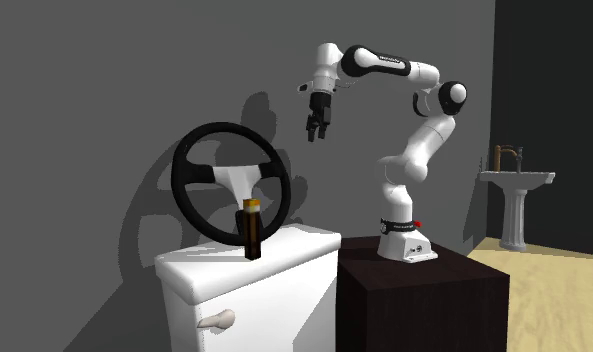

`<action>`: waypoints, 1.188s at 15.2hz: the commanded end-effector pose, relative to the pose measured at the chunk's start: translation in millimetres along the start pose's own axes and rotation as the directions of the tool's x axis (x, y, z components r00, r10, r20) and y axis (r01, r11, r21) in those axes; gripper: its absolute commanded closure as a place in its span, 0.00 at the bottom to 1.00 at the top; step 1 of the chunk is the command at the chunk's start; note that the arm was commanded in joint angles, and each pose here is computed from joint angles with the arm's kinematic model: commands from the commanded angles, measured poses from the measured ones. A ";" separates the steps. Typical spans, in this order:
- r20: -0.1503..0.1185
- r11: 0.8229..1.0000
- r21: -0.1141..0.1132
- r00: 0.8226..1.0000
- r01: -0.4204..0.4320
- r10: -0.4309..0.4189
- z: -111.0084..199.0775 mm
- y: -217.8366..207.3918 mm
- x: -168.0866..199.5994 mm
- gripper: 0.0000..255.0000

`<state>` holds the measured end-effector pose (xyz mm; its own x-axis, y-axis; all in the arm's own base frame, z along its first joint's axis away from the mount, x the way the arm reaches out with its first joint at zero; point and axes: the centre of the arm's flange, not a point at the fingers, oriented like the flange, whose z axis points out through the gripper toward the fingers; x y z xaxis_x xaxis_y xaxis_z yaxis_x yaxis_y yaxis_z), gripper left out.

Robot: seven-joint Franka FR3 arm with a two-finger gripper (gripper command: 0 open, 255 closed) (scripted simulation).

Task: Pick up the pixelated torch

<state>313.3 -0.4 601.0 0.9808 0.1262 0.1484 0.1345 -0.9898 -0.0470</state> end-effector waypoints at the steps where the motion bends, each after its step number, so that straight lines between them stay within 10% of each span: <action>1: 0.000 1.000 0.000 1.000 0.000 0.000 0.0 0.0 0.0 0.00; 18: 0.096 0.999 -0.026 0.995 -0.040 0.042 121.5 -126.2 158.8 0.00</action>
<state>461.3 143.1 515.9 0.9940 0.0930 0.0572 0.0947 -0.9951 -0.0274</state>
